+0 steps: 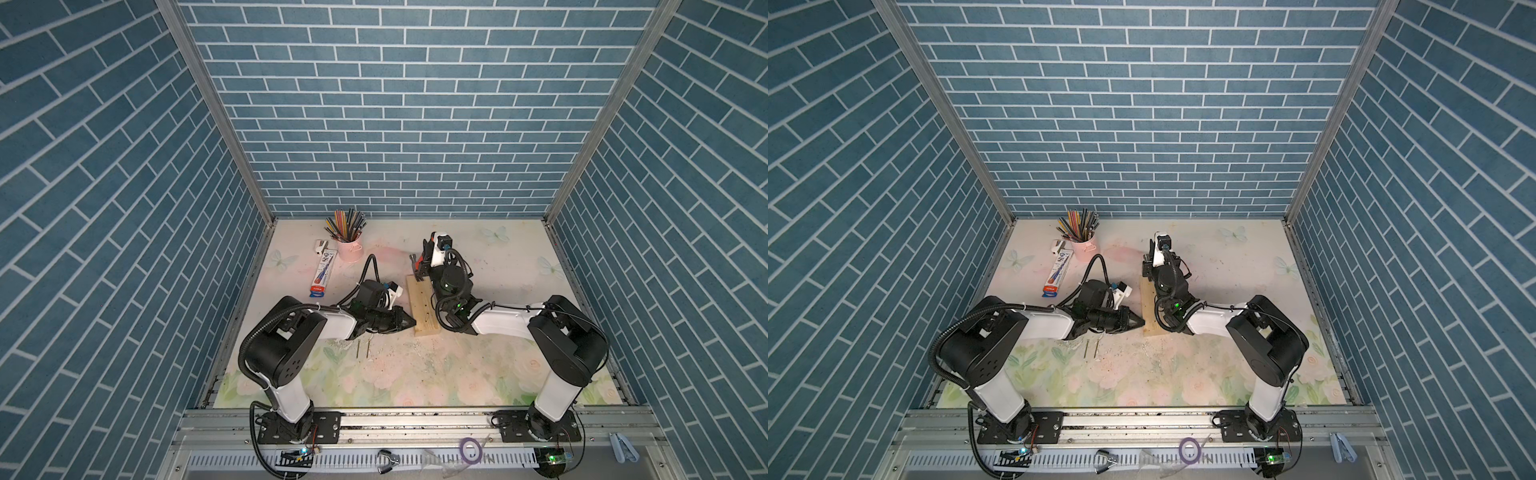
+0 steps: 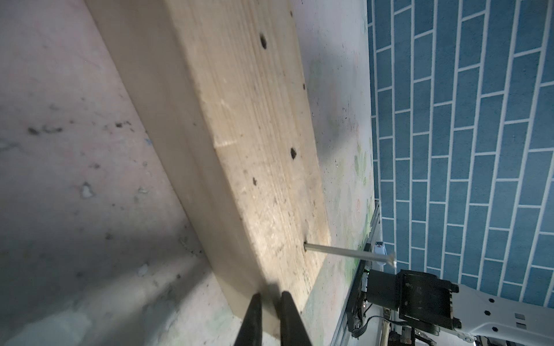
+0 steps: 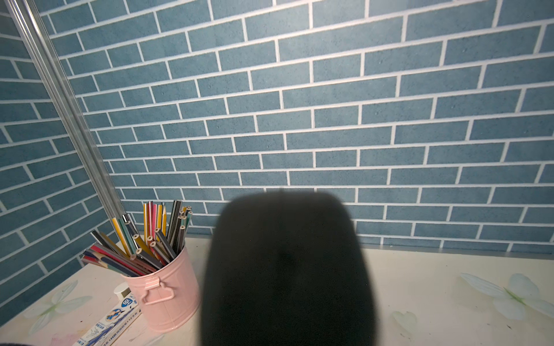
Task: Use a claw hammer to pull out a nail
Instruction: Remove the nail from the mounting plate.
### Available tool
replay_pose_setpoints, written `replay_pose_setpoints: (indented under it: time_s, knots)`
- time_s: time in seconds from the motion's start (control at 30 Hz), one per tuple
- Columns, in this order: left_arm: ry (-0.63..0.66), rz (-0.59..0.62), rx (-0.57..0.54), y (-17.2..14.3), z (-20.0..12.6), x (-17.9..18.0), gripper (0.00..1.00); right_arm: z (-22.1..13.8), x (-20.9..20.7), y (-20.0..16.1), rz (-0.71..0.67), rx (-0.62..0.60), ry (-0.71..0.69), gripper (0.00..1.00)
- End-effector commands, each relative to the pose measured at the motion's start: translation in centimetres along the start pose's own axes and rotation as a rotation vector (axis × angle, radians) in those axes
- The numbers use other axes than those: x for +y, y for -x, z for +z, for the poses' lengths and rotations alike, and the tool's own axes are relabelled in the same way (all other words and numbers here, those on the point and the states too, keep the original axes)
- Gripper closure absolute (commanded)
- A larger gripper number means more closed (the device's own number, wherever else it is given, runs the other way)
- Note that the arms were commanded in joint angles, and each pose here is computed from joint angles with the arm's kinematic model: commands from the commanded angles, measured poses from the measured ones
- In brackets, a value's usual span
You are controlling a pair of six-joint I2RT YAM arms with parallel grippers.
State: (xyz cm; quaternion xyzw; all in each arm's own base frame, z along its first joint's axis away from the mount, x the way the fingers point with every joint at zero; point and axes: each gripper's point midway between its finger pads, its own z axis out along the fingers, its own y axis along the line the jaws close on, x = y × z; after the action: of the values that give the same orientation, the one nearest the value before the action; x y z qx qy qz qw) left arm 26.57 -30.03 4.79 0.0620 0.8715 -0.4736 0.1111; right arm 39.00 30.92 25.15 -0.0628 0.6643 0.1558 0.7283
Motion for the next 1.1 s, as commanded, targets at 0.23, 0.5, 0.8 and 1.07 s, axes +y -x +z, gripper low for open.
replay_pose_setpoints:
  time_s: [0.23,0.5,0.8,1.07]
  knots:
    - [0.177,-0.100,0.018,-1.7,0.3,4.5,0.86,-4.0,0.9,2.0,0.011,-0.076,-0.014,1.00]
    - [0.181,-0.111,0.000,-1.1,0.4,4.4,0.86,-6.9,0.3,0.8,0.017,-0.029,-0.015,1.00]
    - [0.191,-0.109,-0.004,-1.1,0.1,4.3,0.85,-9.9,0.1,-1.3,0.035,0.065,-0.004,1.00]
    - [0.193,-0.104,-0.010,-1.0,0.0,4.2,0.85,-11.0,0.7,-2.0,0.049,0.098,0.007,1.00]
